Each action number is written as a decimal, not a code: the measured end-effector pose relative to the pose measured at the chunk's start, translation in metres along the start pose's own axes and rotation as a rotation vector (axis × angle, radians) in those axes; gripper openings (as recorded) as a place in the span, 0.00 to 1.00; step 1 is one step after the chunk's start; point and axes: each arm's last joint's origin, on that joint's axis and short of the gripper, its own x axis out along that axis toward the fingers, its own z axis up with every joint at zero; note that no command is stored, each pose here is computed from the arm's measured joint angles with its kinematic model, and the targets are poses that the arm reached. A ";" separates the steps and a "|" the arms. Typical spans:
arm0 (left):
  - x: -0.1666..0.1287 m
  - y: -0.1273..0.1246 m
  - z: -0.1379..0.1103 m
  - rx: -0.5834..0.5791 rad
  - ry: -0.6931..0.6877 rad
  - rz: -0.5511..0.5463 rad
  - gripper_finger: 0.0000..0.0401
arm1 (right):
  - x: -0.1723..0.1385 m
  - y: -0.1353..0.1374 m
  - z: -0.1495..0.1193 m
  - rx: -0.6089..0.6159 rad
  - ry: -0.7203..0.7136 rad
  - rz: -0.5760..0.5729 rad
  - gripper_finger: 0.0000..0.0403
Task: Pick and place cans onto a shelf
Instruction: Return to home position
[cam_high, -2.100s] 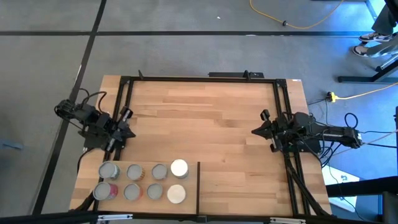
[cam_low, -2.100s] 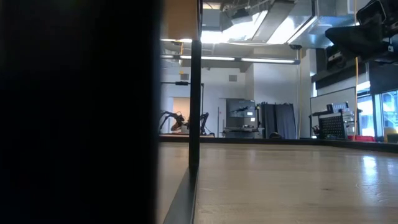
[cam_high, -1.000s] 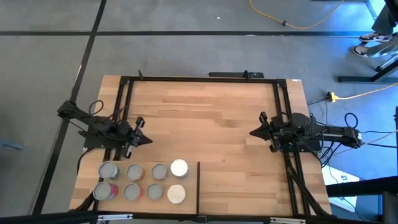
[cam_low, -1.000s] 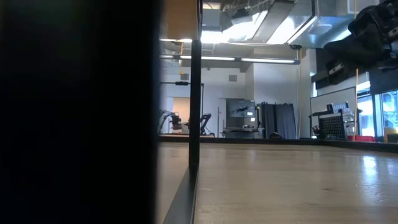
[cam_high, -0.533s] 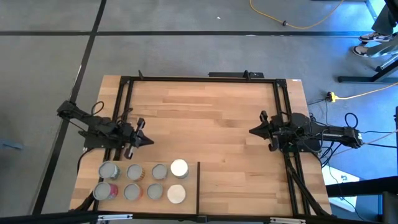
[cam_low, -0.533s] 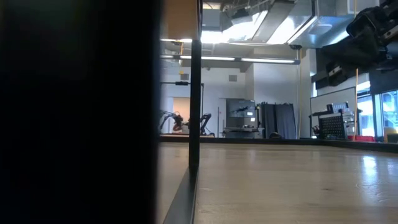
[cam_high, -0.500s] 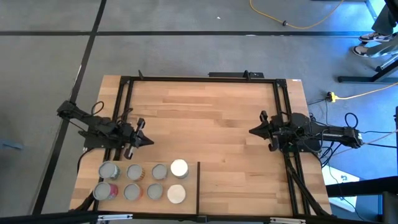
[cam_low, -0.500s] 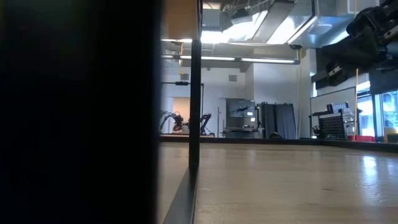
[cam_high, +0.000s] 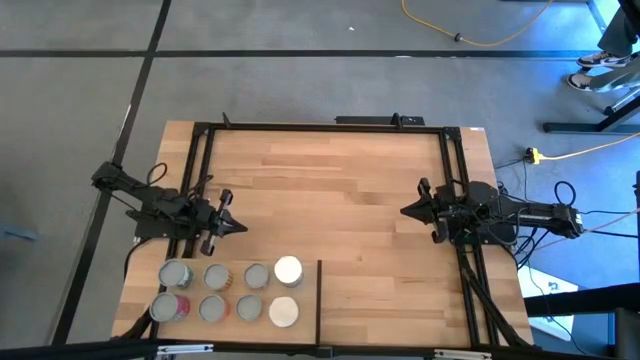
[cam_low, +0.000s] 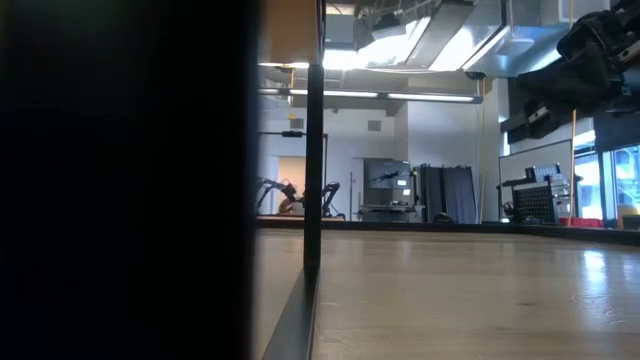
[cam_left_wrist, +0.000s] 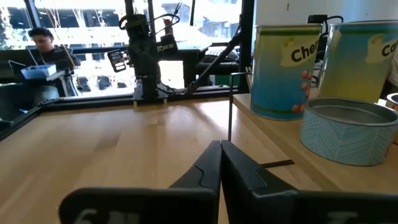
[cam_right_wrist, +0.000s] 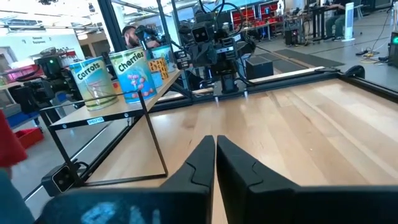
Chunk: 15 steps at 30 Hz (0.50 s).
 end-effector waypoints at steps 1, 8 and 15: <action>0.000 0.000 0.000 0.000 0.000 0.000 0.00 | 0.000 0.000 0.000 0.000 0.000 0.000 0.05; 0.000 0.000 0.000 0.000 0.000 0.000 0.00 | 0.000 0.000 0.000 -0.002 0.000 0.000 0.05; 0.000 0.000 0.000 0.001 0.000 0.000 0.00 | 0.000 0.000 0.000 -0.003 0.001 0.000 0.05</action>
